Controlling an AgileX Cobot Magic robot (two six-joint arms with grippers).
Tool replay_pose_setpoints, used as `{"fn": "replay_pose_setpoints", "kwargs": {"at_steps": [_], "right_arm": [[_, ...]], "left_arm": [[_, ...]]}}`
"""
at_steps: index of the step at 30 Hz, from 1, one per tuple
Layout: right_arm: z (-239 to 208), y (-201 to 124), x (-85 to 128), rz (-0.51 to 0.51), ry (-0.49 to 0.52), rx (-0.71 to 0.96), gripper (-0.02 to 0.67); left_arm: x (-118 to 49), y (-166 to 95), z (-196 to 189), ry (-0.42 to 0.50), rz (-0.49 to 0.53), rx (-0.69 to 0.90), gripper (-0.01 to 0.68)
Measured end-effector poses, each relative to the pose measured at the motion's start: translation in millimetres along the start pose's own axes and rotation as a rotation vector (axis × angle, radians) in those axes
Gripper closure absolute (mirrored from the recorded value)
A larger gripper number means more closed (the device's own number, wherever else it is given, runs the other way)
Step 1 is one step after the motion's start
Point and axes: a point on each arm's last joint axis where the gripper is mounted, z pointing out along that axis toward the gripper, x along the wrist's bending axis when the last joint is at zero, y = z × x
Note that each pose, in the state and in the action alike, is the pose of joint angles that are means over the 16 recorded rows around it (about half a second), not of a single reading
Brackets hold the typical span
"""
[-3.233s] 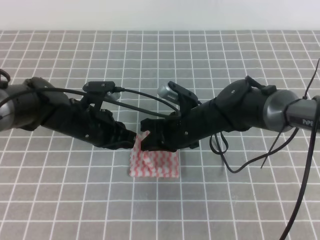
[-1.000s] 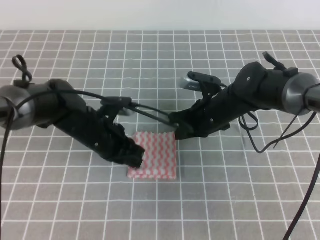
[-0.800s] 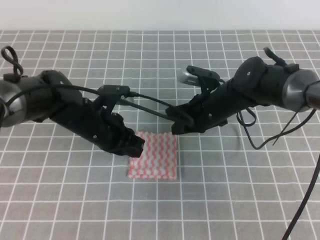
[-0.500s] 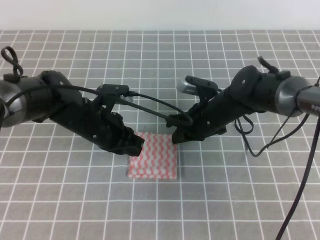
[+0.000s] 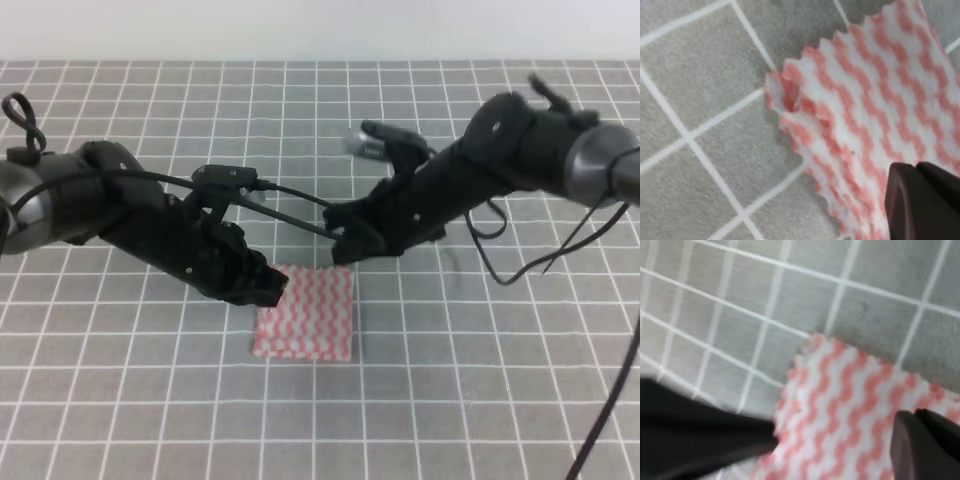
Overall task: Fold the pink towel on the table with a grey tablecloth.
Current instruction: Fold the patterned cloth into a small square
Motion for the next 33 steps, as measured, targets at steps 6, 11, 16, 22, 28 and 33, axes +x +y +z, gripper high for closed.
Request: {"fn": "replay_pose_setpoints", "kwargs": {"at_steps": [6,11,16,22,28,33], "right_arm": [[-5.1,-7.3,12.9,-0.046,0.014,0.053,0.665],[1.2,-19.7,21.6,-0.076,0.015,0.120,0.664],[10.0,-31.9,26.9,-0.098,0.003,0.173,0.665],[20.0,-40.3,24.9,-0.104,-0.024,0.205,0.664],[26.0,-42.3,19.4,-0.095,-0.043,0.217,0.664],[24.5,-41.5,19.8,-0.102,-0.049,0.210,0.665]], "left_arm": [[-0.9,0.3,-2.5,-0.003,0.003,-0.001,0.675],[-2.6,-1.2,-3.5,-0.019,0.005,0.016,0.675],[-4.2,-4.1,-2.4,-0.043,0.005,0.045,0.675],[-4.2,-6.9,0.7,-0.061,0.002,0.072,0.675],[-2.6,-8.7,4.7,-0.064,-0.006,0.084,0.675],[-1.6,-9.1,6.5,-0.063,-0.009,0.086,0.675]]}}
